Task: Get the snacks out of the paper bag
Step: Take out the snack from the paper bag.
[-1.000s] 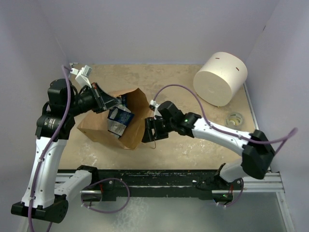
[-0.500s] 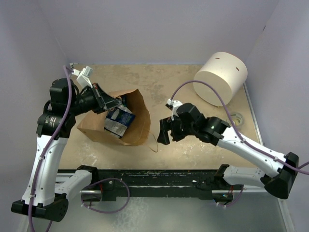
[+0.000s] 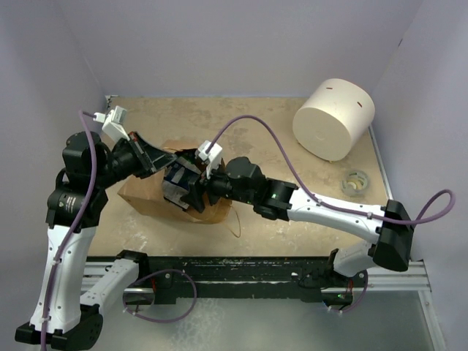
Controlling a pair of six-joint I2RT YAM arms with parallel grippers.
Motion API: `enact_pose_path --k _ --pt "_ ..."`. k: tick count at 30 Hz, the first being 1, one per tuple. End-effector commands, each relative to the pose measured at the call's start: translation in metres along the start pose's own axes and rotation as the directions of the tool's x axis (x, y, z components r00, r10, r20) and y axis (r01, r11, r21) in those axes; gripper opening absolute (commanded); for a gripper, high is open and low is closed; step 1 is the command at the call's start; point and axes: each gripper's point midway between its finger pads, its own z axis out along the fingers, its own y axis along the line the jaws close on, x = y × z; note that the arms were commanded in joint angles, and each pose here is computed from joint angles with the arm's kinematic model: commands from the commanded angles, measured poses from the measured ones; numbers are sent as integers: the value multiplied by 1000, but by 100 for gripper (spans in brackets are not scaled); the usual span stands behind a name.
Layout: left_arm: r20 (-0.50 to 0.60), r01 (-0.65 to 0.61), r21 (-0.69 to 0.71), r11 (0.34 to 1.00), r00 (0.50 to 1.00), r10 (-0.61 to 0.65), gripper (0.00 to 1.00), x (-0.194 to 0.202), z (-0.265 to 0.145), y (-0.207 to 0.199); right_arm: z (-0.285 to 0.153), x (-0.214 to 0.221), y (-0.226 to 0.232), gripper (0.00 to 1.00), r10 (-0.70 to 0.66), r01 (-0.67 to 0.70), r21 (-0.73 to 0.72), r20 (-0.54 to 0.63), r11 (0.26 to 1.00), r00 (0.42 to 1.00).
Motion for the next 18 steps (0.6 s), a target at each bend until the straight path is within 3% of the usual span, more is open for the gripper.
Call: enact_pose_path --k 1,5,8,12,14,18 --pt "118 -47 29 998 992 43 0 -16 0 -3 7 -32 -18 78 -270 259 79 230 963 935" --pt "133 -53 8 999 990 52 0 -11 -3 5 11 -15 -44 78 -278 242 179 219 954 935" --pt "149 -66 12 998 987 64 0 -12 -6 3 22 13 -47 71 -348 325 150 171 934 922" --pt "139 -94 18 995 986 90 0 -11 -7 2 34 19 -29 65 -460 463 54 251 885 851" --pt "130 -104 34 994 987 99 0 -8 -7 1 39 19 -25 67 -514 526 51 314 849 798" --pt "119 -133 73 988 985 124 0 -4 -9 -5 64 26 -22 73 -628 654 38 326 756 706"
